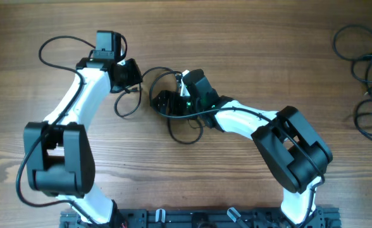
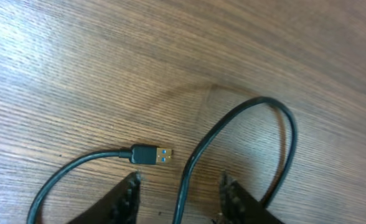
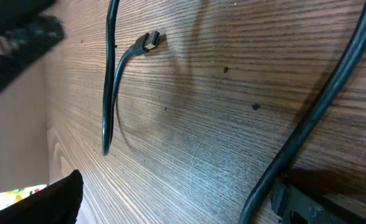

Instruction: Untangle cables

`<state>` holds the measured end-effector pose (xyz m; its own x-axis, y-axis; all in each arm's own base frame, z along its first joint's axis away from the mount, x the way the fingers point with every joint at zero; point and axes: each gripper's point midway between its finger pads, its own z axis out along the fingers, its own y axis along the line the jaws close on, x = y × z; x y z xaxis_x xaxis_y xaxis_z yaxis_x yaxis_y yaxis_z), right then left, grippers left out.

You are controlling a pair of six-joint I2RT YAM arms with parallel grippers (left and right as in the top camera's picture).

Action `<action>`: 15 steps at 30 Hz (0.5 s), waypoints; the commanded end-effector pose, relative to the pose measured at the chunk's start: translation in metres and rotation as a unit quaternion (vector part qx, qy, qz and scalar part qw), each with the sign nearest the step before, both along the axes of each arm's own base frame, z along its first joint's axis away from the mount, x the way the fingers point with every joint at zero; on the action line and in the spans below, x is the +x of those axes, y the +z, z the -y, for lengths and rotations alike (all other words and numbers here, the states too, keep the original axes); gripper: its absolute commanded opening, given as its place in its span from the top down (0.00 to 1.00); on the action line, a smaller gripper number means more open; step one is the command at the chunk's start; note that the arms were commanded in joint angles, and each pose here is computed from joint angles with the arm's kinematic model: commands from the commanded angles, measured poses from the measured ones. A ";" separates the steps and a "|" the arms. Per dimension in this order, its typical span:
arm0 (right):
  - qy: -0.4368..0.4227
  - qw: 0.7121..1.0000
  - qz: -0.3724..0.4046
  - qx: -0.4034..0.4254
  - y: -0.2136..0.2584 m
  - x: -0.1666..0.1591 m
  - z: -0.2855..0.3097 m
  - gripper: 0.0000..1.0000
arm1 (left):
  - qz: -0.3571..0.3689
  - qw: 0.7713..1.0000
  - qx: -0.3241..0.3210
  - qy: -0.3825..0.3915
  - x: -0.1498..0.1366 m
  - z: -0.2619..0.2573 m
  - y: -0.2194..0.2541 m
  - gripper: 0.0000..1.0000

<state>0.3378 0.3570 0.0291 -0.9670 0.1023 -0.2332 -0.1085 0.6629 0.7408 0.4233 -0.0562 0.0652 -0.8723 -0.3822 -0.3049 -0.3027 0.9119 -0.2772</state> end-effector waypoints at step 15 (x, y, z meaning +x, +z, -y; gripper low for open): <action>-0.007 0.997 -0.064 -0.036 -0.046 -0.022 0.012 0.00 | -0.067 0.968 -0.222 -0.093 -0.017 0.092 -0.027 0.64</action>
